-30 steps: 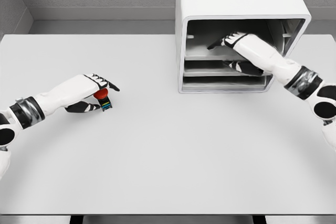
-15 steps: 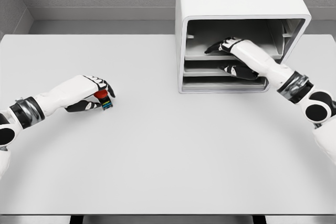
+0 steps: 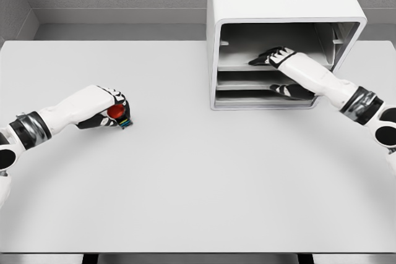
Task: Slide open multi-storey tabletop storage cabinets and put open load switch and slide close multi-storey tabletop storage cabinets
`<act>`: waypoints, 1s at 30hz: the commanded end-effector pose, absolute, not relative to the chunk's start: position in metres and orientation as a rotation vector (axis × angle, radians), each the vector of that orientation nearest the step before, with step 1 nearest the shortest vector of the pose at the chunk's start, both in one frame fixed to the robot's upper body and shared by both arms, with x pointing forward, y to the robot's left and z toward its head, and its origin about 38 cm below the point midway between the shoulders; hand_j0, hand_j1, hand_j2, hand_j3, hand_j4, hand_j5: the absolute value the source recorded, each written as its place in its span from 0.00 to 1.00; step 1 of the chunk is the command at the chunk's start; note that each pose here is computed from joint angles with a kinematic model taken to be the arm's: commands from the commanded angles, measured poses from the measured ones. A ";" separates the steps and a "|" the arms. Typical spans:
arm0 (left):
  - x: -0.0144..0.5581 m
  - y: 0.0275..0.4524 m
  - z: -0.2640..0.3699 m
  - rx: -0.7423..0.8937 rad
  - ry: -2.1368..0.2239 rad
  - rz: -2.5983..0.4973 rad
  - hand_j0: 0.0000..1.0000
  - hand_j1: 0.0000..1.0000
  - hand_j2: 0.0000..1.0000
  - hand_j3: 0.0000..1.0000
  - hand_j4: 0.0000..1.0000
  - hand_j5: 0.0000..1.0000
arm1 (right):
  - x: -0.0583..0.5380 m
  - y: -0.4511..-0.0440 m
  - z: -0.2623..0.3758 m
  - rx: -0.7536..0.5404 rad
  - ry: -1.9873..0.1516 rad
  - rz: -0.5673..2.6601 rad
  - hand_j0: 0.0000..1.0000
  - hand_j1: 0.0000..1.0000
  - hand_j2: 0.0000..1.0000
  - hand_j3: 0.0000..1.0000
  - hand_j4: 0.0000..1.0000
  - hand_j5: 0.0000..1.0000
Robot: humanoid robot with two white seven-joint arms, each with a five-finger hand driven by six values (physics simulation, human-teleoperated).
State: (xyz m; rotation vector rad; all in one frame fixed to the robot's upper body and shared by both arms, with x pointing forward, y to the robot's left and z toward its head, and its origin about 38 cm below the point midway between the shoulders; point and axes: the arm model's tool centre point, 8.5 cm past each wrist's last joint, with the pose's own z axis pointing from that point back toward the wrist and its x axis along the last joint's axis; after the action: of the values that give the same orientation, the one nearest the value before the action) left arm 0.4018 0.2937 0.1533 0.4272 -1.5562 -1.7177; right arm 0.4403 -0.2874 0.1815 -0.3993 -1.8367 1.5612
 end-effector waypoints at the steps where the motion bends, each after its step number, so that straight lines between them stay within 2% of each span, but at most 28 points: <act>1: 0.400 0.289 0.163 0.441 -1.587 -1.722 0.39 0.39 0.39 0.39 0.39 0.39 | 0.439 -0.292 0.189 -0.419 -1.842 1.572 0.73 0.73 0.73 0.73 0.73 0.73; 16: 0.394 0.284 0.186 0.489 -1.655 -1.735 0.37 0.37 0.37 0.37 0.37 0.37 | 0.411 -0.295 0.196 -0.395 -1.865 1.616 0.73 0.73 0.73 0.73 0.73 0.73; 30: 0.386 0.284 0.210 0.557 -1.711 -1.742 0.37 0.37 0.37 0.37 0.37 0.37 | 0.394 -0.316 0.201 -0.407 -1.839 1.624 0.74 0.74 0.74 0.74 0.74 0.74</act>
State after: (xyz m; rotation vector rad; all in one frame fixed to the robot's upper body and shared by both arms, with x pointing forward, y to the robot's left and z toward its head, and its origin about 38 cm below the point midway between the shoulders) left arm 0.3866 0.2836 0.2056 0.5496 -1.6971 -1.7492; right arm 0.3938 -0.3126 0.1914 -0.3863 -1.8225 1.6306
